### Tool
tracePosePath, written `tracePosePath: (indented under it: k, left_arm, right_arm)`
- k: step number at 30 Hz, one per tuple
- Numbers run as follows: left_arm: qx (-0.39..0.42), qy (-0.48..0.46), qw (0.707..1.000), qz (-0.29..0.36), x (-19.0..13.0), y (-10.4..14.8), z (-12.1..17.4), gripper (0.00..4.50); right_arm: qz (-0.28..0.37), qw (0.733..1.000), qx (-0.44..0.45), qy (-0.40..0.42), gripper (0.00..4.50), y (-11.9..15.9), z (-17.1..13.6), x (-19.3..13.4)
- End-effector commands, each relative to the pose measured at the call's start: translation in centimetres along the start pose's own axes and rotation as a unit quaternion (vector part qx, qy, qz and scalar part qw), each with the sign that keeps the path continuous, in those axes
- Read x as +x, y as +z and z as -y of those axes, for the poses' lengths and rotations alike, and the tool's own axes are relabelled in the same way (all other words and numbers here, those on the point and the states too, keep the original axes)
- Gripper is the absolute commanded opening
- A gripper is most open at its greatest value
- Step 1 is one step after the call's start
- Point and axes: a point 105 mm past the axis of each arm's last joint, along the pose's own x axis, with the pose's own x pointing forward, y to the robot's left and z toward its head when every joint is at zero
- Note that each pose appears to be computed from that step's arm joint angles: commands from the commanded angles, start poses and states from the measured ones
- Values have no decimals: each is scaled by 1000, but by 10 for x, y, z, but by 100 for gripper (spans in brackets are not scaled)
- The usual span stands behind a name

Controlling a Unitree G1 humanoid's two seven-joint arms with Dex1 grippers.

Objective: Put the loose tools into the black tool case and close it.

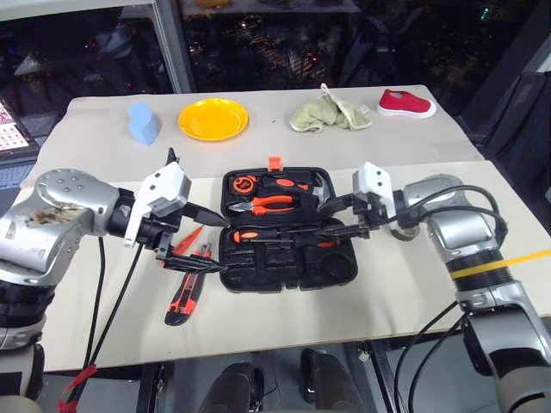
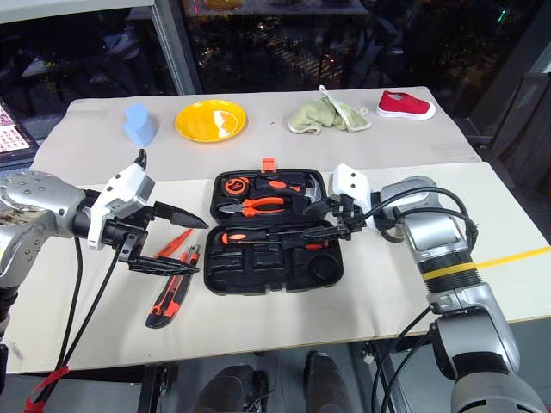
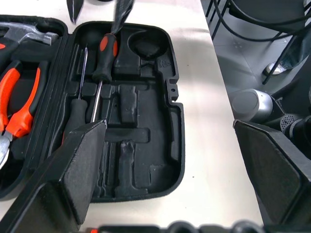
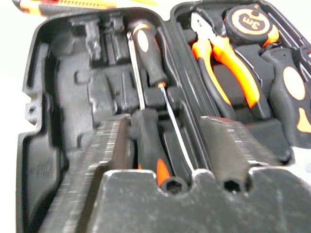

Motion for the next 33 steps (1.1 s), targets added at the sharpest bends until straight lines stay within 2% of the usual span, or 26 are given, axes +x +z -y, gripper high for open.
tracePosePath:
  k: [1, 9, 14, 25, 29, 33]
  left_arm:
    - [20, 4, 1000, -3, -3, 6, -2, 450]
    - [19, 5, 1000, -8, -3, 4, -2, 450]
    - [21, 5, 1000, -10, -4, 4, -3, 450]
    - [26, 1, 1000, -11, -2, 3, -4, 450]
    - [28, -1, 1000, -11, 0, 1, -5, 450]
    - [29, 1, 1000, -5, 5, -1, -9, 450]
  right_arm:
    - [9, 1000, 1, -3, 6, 0, -2, 4]
    - [-9, 1000, 9, 5, 6, -13, -12, 21]
    - [-57, 998, 27, -7, 6, -36, -11, 26]
    - [-104, 994, 22, 27, 6, -55, -30, 35]
    - [-83, 996, 23, 7, 6, -45, -25, 32]
    - [42, 997, 25, -56, 6, 14, -12, 5]
